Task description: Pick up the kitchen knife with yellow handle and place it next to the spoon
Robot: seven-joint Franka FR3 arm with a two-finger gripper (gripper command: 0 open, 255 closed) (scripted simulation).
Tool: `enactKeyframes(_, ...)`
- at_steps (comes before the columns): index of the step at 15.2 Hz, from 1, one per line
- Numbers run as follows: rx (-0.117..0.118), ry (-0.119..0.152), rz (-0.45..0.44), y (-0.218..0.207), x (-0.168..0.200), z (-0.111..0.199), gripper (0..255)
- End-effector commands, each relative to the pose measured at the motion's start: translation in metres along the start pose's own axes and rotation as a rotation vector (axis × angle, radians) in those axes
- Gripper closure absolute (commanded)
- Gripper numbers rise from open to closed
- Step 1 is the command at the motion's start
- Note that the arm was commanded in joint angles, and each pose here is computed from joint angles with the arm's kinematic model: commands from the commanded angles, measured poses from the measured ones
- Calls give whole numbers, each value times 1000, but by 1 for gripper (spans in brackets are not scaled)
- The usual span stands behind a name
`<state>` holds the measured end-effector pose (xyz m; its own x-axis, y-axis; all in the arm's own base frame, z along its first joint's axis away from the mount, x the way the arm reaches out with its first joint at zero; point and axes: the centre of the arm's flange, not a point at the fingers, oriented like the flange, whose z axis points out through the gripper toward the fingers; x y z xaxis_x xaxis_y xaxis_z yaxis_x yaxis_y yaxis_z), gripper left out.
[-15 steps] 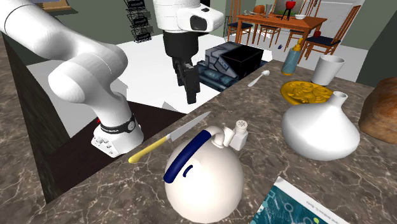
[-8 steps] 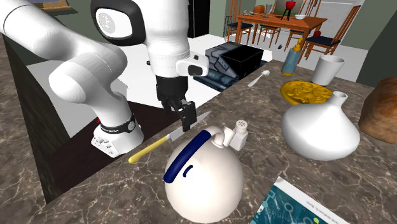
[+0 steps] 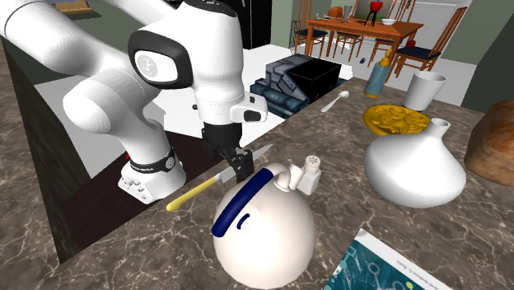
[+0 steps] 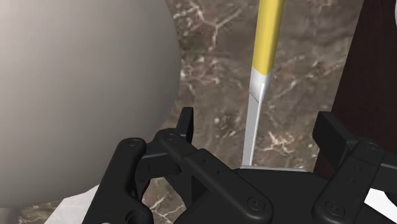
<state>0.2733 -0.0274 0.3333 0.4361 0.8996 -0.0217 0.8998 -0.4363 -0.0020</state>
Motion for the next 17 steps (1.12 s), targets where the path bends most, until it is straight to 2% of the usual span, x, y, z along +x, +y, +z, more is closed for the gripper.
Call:
enactKeyframes(1,-1,1,0,0,-1,7,0)
enactKeyframes(8,-1,1,0,0,-1,7,0)
enactKeyframes(9,-1,1,-1,0,-1,7,255)
enactKeyframes(17,-1,1,0,3,2,11,255)
